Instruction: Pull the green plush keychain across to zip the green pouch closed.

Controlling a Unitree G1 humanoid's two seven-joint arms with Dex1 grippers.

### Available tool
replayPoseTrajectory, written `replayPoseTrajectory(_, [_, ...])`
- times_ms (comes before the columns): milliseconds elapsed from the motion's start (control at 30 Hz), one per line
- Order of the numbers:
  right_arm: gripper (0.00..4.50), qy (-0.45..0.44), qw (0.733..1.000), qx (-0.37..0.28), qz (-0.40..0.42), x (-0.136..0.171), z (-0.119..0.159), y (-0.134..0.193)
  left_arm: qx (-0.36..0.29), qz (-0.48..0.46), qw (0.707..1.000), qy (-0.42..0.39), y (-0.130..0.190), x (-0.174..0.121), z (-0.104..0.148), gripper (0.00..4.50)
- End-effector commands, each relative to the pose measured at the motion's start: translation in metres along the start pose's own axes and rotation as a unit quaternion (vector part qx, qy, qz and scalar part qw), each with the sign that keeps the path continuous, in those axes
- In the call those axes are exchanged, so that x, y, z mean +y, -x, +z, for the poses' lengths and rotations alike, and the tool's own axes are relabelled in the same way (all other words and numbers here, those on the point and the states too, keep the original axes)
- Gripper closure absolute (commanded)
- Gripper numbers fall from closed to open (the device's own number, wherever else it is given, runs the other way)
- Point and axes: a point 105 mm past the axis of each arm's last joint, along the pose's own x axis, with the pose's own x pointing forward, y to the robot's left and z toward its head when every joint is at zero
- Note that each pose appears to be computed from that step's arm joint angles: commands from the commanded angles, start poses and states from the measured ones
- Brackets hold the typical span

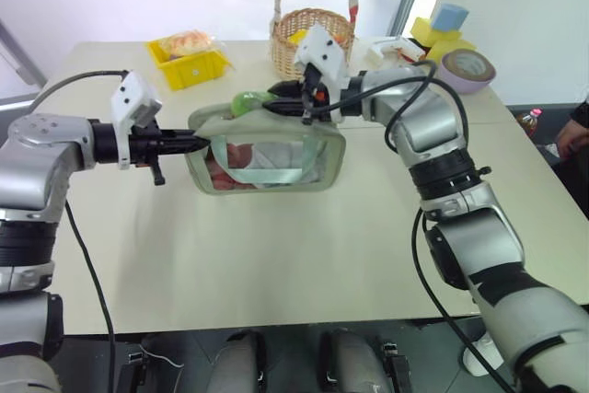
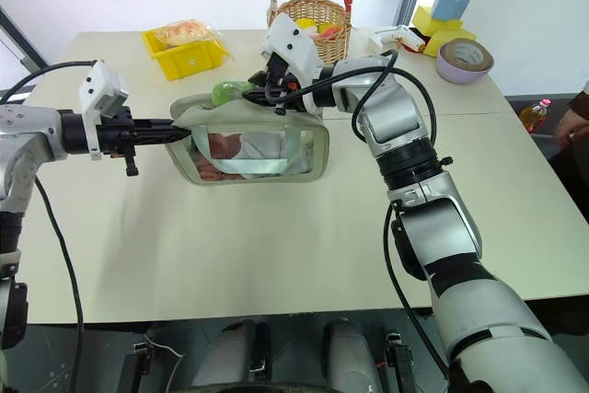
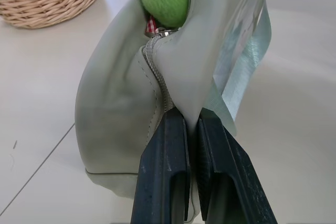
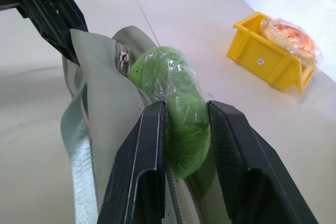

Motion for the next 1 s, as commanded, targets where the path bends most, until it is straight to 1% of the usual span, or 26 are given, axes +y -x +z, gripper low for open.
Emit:
replayPoseTrajectory(33, [4.45,0.005,0.999,-0.040,0.006,0.001,0.023,0.003,-0.023,0.009,0.999,-0.022,0.004,0.002,0.015,4.50])
replayPoseTrajectory(200, [4.45,0.004,0.999,-0.041,-0.001,-0.002,0.024,0.006,-0.026,0.009,0.999,-0.023,0.002,0.004,0.016,4.50])
replayPoseTrajectory(300, [4.45,0.008,0.999,-0.047,-0.027,-0.014,0.032,0.016,-0.027,0.012,0.999,-0.025,0.003,0.006,0.018,4.50])
replayPoseTrajectory(433, [4.45,-0.013,0.993,-0.063,-0.097,-0.045,0.052,0.049,-0.020,0.021,0.999,-0.024,0.007,0.010,0.015,4.50])
replayPoseTrajectory(533, [4.45,-0.018,0.987,-0.048,-0.153,-0.064,0.054,0.079,-0.013,0.025,0.999,-0.019,0.012,0.011,0.011,4.50])
replayPoseTrajectory(633, [4.45,-0.022,0.976,-0.010,-0.216,-0.078,0.044,0.109,-0.008,0.030,0.999,-0.016,0.012,0.011,0.006,4.50])
replayPoseTrajectory(733, [4.45,-0.026,0.965,0.020,-0.261,-0.084,0.035,0.127,-0.007,0.034,0.999,-0.011,0.011,0.011,0.002,4.50])
replayPoseTrajectory(800, [4.45,-0.017,0.955,0.058,-0.291,-0.086,0.023,0.139,-0.007,0.035,0.999,-0.008,0.010,0.010,0.001,4.50])
replayPoseTrajectory(867, [4.45,-0.034,0.942,0.087,-0.321,-0.088,0.007,0.149,-0.008,0.033,0.999,-0.006,0.009,0.010,0.000,4.50])
replayPoseTrajectory(933, [4.45,-0.045,0.930,0.123,-0.344,-0.086,-0.015,0.158,-0.009,0.031,0.999,-0.005,0.007,0.009,0.000,4.50])
replayPoseTrajectory(1000, [4.45,-0.061,0.922,0.152,-0.350,-0.080,-0.038,0.163,-0.010,0.030,0.999,-0.004,0.005,0.009,0.000,4.50])
